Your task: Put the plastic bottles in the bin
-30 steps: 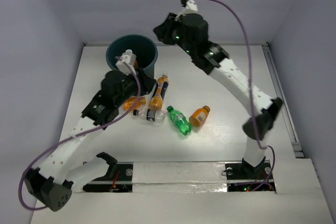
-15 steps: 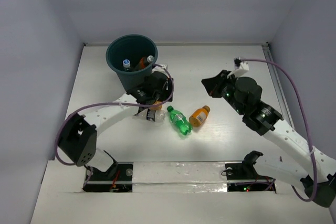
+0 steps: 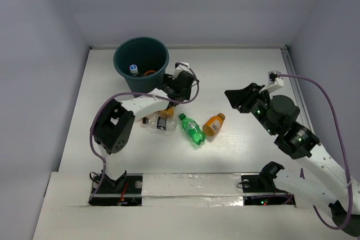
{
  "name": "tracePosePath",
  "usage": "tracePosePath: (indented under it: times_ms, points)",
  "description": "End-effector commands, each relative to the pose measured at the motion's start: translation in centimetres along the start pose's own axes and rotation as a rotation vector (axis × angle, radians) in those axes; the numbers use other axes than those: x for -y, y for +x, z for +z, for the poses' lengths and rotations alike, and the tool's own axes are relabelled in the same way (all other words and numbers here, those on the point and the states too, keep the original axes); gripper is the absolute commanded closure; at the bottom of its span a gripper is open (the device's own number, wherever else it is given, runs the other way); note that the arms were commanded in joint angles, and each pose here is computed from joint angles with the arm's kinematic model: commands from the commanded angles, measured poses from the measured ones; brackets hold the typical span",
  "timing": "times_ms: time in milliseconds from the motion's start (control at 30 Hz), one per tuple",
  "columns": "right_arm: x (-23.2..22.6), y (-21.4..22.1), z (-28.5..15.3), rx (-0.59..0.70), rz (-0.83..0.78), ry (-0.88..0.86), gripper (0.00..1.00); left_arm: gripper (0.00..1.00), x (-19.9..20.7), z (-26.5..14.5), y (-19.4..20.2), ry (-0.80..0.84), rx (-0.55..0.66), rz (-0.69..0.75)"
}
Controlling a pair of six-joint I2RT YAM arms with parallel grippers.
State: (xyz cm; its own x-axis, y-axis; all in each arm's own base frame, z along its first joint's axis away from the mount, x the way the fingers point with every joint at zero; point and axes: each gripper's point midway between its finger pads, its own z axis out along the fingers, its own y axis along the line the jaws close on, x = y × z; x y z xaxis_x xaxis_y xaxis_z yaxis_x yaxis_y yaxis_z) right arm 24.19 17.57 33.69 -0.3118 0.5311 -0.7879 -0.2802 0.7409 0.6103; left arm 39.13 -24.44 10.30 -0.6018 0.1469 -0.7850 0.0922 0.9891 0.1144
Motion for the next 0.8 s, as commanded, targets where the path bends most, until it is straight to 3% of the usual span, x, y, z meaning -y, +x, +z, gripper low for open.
tracePosePath:
  times_ms: [0, 367, 500, 600, 767]
  points:
    - [-0.7, -1.1, -0.8, 0.021, 0.004, -0.025, 0.54, 0.29, -0.1, 0.7, -2.7, -0.066, 0.070, 0.026]
    - [0.6, 1.5, -2.1, -0.058, 0.007, -0.030, 0.50, 0.29, 2.0, 5.7, 1.7, -0.087, -0.061, 0.111]
    - [1.7, 2.4, -2.2, -0.070, 0.008, 0.000, 0.43, 0.31, 3.2, 6.2, 2.4, -0.037, -0.084, 0.089]
    - [3.4, 3.8, -1.9, -0.095, 0.020, 0.067, 0.32, 0.41, 3.5, 6.0, 1.7, -0.026, -0.071, 0.081]
    - [7.3, 7.6, -1.2, -0.181, 0.090, 0.251, 0.14, 0.58, 3.9, 3.4, -3.9, 0.020, 0.031, 0.040]
